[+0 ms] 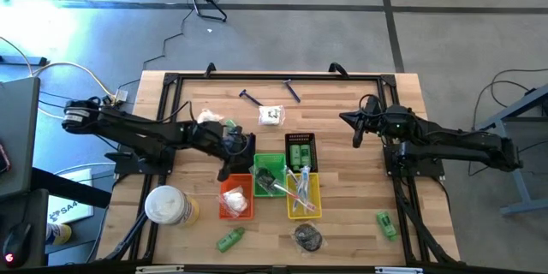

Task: Pick & Place Travel size toiletries
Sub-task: Put the orange toothbrush into the yellow bin

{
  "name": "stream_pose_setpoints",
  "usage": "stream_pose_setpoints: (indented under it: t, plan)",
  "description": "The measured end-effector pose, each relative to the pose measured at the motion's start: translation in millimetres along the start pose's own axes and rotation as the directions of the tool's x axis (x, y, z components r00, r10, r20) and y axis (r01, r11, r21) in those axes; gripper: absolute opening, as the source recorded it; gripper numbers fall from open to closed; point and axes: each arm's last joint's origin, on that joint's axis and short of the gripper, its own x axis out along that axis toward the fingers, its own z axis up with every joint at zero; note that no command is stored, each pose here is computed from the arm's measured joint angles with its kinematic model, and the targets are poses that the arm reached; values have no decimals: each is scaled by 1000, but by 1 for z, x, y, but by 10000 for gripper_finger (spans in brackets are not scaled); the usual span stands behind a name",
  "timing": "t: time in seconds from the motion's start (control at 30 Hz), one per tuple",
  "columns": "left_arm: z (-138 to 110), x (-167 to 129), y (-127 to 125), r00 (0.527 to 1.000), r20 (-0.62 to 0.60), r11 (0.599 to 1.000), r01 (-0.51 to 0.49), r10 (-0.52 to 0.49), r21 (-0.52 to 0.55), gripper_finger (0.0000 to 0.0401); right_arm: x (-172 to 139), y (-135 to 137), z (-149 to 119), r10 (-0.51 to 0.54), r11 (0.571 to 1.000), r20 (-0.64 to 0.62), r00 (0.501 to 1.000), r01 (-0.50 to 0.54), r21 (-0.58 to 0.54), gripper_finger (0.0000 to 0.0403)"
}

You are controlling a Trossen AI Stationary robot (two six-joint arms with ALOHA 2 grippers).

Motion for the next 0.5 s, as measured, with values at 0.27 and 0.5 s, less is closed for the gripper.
stream_pose_setpoints:
  t: [0.27, 0.5]
  plan:
    - [-11, 34, -5, 999, -19, 998, 32, -34, -59, 0, 5, 0, -3, -5, 1000, -37, 999, 5, -18, 2]
    - [-8, 61, -6, 996, -68, 996, 54, -59, -68, 0, 8, 1, -5, -5, 998, -52, 999, 1, -65, 2]
